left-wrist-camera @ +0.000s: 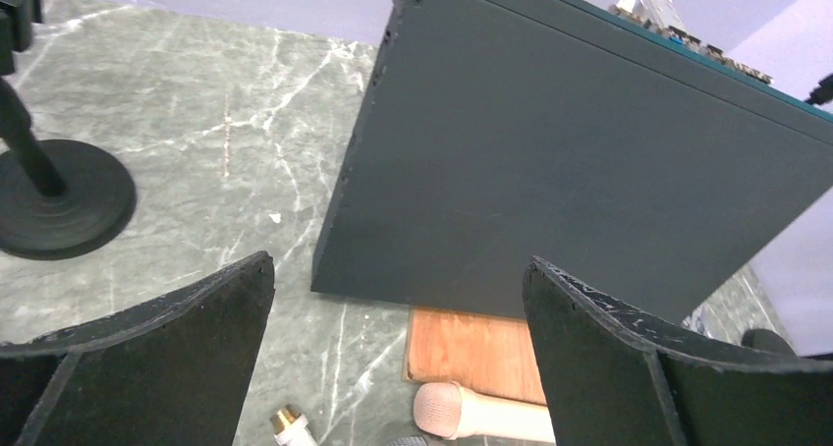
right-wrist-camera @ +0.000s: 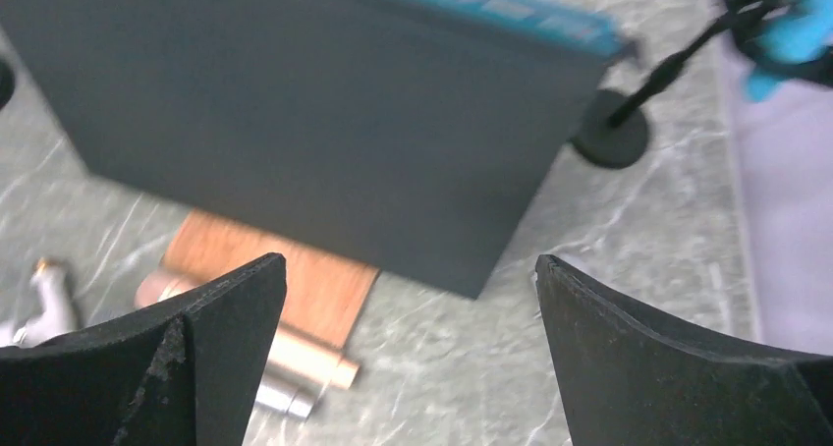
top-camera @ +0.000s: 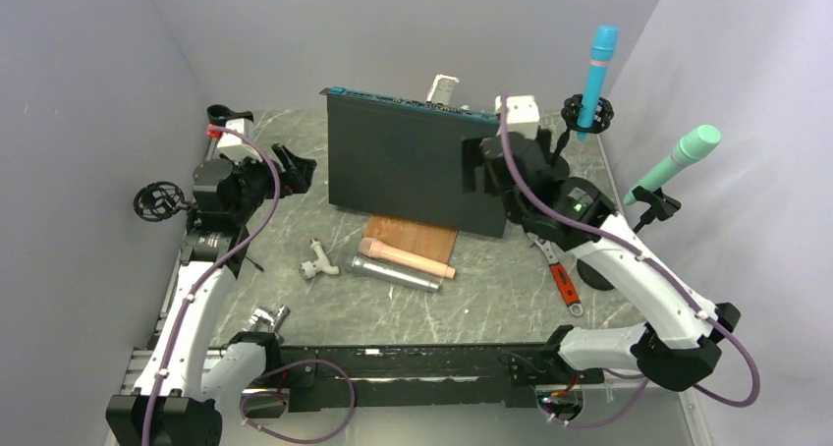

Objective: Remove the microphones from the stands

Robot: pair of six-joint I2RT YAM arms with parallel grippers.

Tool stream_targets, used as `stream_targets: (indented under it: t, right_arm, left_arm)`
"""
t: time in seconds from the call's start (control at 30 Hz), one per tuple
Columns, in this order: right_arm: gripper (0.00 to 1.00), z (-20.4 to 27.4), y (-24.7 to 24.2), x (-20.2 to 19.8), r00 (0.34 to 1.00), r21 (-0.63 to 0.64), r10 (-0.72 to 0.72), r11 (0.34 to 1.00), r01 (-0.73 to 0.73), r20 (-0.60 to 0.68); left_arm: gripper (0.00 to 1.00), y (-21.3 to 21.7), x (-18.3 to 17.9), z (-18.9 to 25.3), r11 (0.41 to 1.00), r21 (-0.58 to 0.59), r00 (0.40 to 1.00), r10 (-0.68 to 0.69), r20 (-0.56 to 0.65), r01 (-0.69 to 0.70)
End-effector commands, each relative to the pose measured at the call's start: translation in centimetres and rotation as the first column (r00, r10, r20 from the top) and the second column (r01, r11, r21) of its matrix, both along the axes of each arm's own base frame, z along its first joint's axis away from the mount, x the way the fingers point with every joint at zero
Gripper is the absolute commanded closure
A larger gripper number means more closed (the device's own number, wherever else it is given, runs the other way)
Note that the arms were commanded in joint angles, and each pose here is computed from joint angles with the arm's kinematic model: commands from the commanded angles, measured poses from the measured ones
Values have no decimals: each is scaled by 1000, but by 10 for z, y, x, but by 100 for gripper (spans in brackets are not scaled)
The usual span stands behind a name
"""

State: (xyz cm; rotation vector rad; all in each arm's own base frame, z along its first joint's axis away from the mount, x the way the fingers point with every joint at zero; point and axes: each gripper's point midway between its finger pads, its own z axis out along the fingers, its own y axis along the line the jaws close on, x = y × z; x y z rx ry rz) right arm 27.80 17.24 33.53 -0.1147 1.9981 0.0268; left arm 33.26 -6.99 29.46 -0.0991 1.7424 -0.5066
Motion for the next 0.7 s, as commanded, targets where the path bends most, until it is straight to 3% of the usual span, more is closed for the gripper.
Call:
stream_targets:
  t: [0.0,0.43,0.67]
  right_arm:
    - [0,55,-54,26,980,-52,-134,988,143,146]
    - [0,98,-159,114,869,-27,-454,883,468,194]
    - [1,83,-221,151,832,41,-540,841,539,130]
  left_arm:
    - [1,-17,0,11,997,-9,996,-82,43,83]
    - [1,-41,-6,11,982,-30,982,-184,36,185]
    - [1,-58,-20,20,961,20,957,-275,90,274]
